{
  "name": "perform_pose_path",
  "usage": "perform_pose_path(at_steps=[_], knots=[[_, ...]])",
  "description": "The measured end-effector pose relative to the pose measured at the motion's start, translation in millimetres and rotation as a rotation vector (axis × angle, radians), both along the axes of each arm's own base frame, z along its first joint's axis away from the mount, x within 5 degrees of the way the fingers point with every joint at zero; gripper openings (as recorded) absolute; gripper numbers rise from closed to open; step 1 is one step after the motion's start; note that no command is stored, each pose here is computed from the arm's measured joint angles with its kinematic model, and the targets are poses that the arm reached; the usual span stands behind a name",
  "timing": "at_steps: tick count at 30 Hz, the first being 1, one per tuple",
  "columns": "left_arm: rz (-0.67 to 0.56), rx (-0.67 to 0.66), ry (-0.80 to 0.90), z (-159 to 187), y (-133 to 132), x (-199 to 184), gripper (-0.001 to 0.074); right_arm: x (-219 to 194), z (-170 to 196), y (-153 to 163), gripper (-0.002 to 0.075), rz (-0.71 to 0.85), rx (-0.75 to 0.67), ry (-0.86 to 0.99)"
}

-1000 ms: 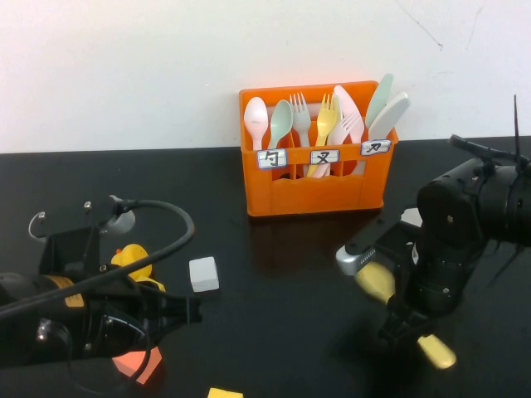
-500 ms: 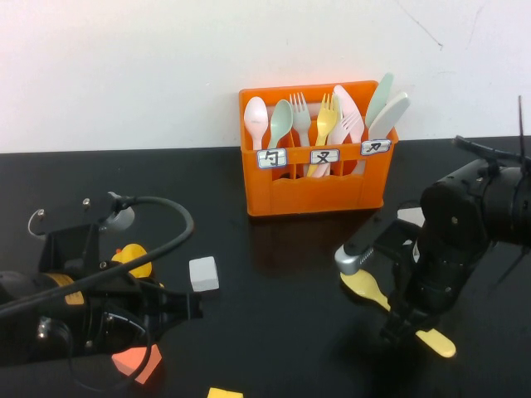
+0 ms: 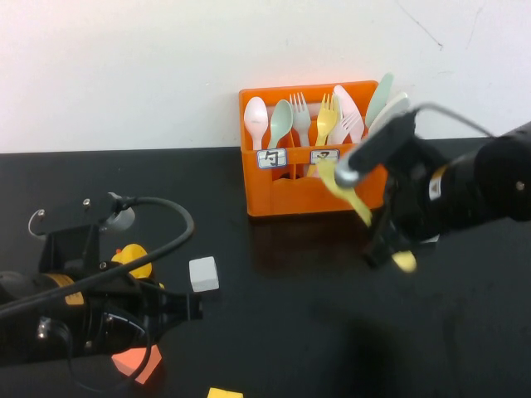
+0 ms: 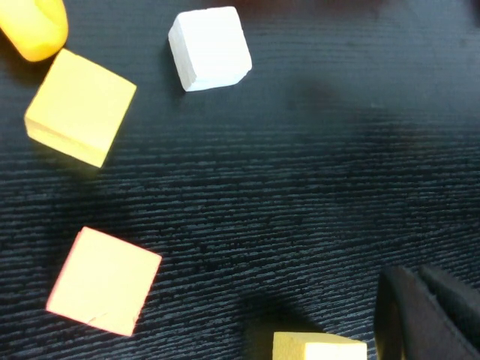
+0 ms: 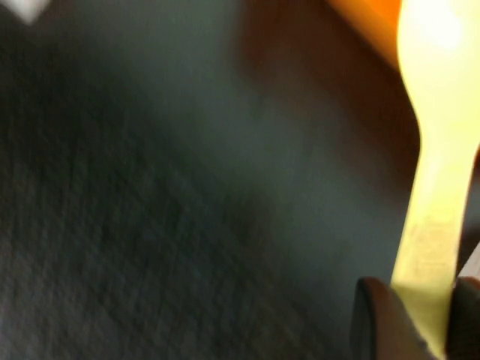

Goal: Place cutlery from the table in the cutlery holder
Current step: Place the spoon on the box

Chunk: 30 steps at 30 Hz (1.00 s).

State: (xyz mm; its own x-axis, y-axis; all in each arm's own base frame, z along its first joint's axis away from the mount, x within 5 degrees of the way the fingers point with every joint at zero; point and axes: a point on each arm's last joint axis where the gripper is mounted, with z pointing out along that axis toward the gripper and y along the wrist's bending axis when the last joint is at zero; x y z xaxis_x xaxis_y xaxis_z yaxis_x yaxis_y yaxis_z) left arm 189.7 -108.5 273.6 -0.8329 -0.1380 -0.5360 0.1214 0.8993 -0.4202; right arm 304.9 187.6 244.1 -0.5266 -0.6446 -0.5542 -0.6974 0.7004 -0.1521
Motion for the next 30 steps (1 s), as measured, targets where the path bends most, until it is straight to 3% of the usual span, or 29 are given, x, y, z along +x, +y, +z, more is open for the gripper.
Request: perform_pose_path(at_steps=[12,22,30], knots=[[-0.026,0.022,0.001,-0.8,0.2,-1.0,-0.0001,35.0,34.3,19.8,0.0167,-0.073,0.387,-0.497],[-0.036,0.028,-0.003,-0.8,0.1,-1.1,-0.0001,74.3,26.9,48.3,0.0167,-0.116,0.639,-0.575],[-0.046,0.036,-0.003,-1.1,0.2,-1.5,-0.0001,96.8,7.8,70.3,0.0167,-0.082,0.747,-0.536]])
